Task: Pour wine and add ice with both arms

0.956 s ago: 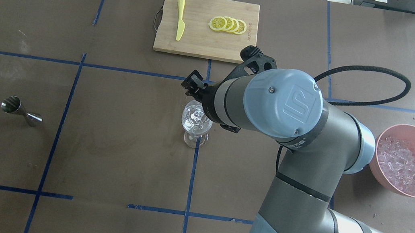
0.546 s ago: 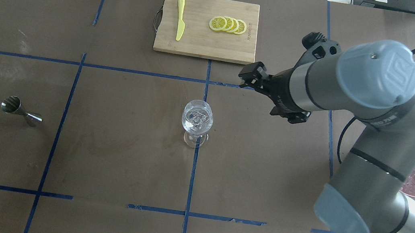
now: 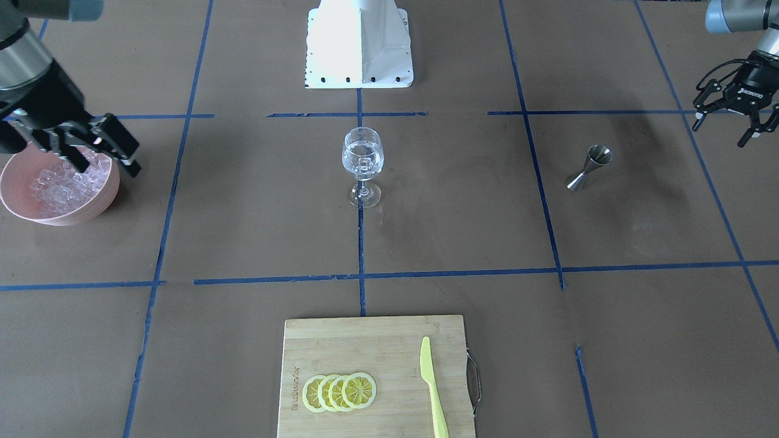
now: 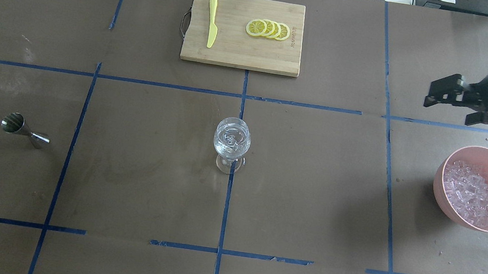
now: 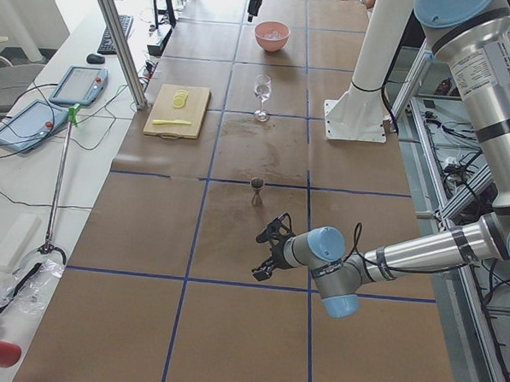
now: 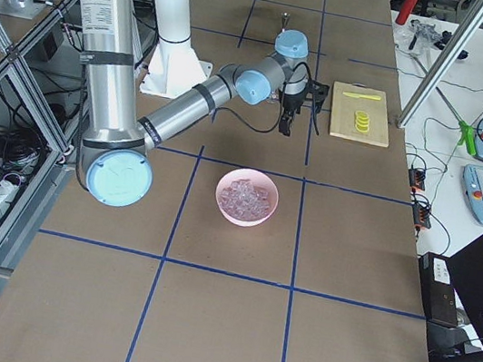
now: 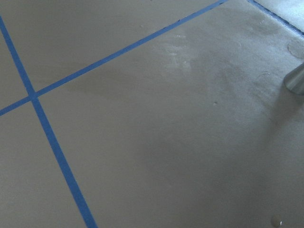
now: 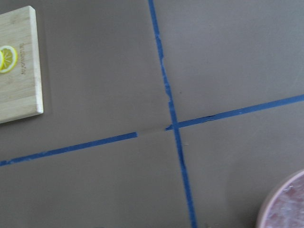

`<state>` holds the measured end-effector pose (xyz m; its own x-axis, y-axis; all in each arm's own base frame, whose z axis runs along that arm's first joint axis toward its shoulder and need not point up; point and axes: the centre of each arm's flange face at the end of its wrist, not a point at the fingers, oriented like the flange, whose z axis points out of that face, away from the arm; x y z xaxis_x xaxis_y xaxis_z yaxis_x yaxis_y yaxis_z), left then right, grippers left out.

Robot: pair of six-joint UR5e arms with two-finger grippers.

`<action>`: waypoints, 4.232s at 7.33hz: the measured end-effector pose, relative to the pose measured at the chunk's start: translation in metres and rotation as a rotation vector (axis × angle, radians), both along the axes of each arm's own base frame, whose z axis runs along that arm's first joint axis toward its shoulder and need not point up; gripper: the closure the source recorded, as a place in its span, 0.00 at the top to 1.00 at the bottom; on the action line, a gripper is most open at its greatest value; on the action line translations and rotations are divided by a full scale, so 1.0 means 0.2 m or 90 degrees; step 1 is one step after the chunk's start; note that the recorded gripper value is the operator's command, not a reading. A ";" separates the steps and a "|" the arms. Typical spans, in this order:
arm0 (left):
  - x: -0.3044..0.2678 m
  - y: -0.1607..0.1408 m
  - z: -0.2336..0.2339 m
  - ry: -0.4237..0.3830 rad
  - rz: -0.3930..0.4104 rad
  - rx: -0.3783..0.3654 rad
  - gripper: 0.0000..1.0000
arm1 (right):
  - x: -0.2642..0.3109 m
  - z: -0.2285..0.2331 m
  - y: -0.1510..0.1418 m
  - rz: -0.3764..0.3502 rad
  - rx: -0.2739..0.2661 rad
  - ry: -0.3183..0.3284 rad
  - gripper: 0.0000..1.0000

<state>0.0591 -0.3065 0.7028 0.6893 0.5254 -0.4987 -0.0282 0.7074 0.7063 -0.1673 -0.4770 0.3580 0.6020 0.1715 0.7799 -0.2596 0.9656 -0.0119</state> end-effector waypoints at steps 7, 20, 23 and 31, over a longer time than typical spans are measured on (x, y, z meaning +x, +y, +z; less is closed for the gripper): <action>-0.21 -0.71 -0.53 -0.026 0.038 -0.198 1.00 | 0.95 1.09 -0.19 -0.177 0.112 0.096 1.00; -0.59 -0.64 -0.34 -0.077 0.071 -0.324 1.00 | 0.93 1.29 -0.08 -0.192 0.070 0.068 1.00; -0.56 -0.62 -0.36 -0.028 0.057 -0.383 1.00 | 0.93 1.30 -0.08 -0.192 0.068 0.066 1.00; -0.58 -0.56 -0.42 -0.066 0.004 -0.407 1.00 | 0.93 1.30 -0.07 -0.193 0.068 0.068 1.00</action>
